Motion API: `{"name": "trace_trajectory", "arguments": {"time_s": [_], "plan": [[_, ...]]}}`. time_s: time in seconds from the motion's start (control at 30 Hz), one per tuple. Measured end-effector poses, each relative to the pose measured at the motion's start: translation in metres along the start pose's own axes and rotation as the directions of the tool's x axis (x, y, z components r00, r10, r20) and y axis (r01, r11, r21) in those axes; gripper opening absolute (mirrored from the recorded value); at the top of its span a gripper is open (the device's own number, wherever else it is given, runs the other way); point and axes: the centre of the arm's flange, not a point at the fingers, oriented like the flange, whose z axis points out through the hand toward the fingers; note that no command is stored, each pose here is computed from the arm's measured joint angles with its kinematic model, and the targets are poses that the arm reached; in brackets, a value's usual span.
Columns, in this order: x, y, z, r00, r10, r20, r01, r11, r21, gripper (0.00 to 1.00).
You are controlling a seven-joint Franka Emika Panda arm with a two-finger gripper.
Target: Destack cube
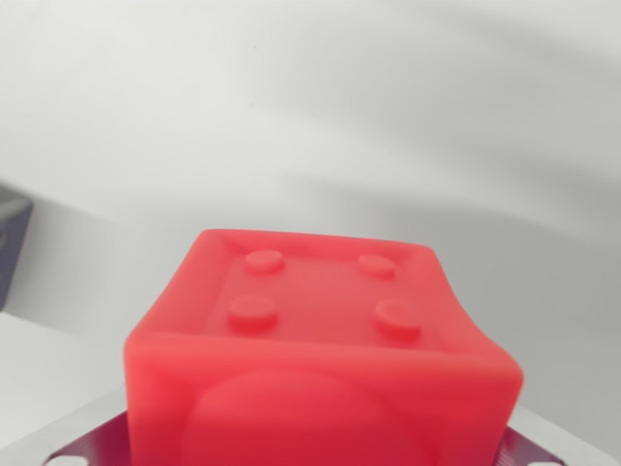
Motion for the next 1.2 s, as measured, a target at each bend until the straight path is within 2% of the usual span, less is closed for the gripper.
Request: {"name": "trace_trajectory", "arguments": {"time_s": [0.47,0.63,0.87,0.97,1.1,1.2], "plan": [[0.015,0.014,0.009,0.9987,-0.052,-0.0006,0.052,0.9987,0.0001,0.0],[0.02,0.02,0.013,0.9978,-0.067,0.0012,0.067,0.9978,-0.0005,0.0],[0.028,0.026,0.017,0.996,-0.089,0.0003,0.089,0.996,-0.0004,0.0],[0.028,0.027,0.023,0.9959,-0.091,-0.002,0.091,0.9959,-0.0002,0.0],[0.028,0.026,0.037,0.9957,-0.093,0.0023,0.093,0.9957,-0.0012,0.0],[0.027,0.026,0.046,0.9956,-0.093,0.0038,0.093,0.9956,-0.0017,0.0]]}}
